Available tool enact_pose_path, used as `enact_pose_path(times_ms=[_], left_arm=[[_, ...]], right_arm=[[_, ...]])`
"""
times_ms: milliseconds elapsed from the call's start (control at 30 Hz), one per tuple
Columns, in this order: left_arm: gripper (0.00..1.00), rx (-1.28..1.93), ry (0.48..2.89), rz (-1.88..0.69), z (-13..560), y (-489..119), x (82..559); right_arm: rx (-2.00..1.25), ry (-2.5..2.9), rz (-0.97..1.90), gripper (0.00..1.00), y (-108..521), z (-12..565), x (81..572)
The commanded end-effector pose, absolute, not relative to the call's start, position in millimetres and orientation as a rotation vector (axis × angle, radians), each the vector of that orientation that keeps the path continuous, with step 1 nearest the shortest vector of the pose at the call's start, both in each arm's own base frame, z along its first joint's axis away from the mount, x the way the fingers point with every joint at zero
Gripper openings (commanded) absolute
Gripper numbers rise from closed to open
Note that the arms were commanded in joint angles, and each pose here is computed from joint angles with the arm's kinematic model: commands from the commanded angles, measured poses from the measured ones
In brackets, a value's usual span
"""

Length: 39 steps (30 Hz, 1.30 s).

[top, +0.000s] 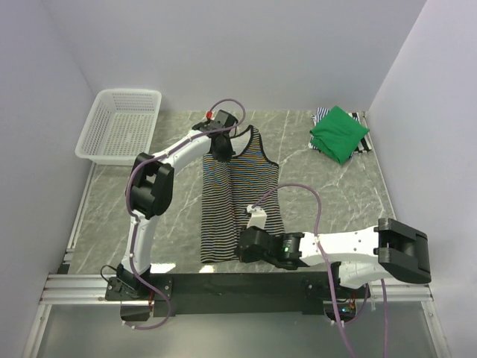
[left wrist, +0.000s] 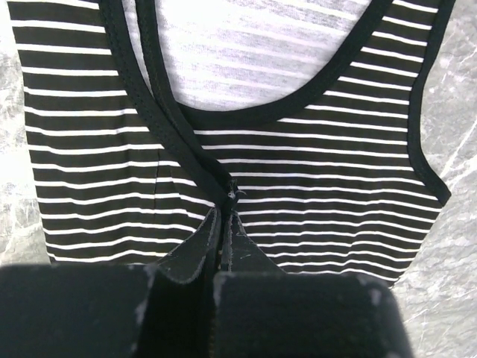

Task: Fold and stack the tank tops
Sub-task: Fold the tank top

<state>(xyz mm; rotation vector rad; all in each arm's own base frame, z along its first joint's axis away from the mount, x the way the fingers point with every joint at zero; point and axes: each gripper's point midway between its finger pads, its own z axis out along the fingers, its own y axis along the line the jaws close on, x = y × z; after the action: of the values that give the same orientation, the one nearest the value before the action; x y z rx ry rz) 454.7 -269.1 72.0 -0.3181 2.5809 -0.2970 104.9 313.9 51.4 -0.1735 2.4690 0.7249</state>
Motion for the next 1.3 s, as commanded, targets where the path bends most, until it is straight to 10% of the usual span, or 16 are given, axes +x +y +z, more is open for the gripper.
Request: enact_pose_path(times_ms=[0, 233, 767, 1267], left_arm=[[0.02, -0.342, 2.517, -0.324, 82.8, -274.8, 472.1], [0.49, -0.267, 2.405, -0.46, 133.7, -288.5, 479.8], [0.53, 0.068, 2.315, -0.797, 130.5, -416.6, 477.8], [0.54, 0.295, 2.209, -0.336, 84.3, -451.0, 467.7]], right_arm=[[-0.107, 2.454, 0.747, 0.0, 312.4, 57.2, 107.4], [-0.011, 2.381, 0.7, 0.43, 290.3, 89.9, 120.1], [0.641, 2.351, 0.509, 0.51, 152.2, 50.5, 130.7], [0.711, 2.454, 0.402, 0.5, 135.4, 23.4, 111.0]])
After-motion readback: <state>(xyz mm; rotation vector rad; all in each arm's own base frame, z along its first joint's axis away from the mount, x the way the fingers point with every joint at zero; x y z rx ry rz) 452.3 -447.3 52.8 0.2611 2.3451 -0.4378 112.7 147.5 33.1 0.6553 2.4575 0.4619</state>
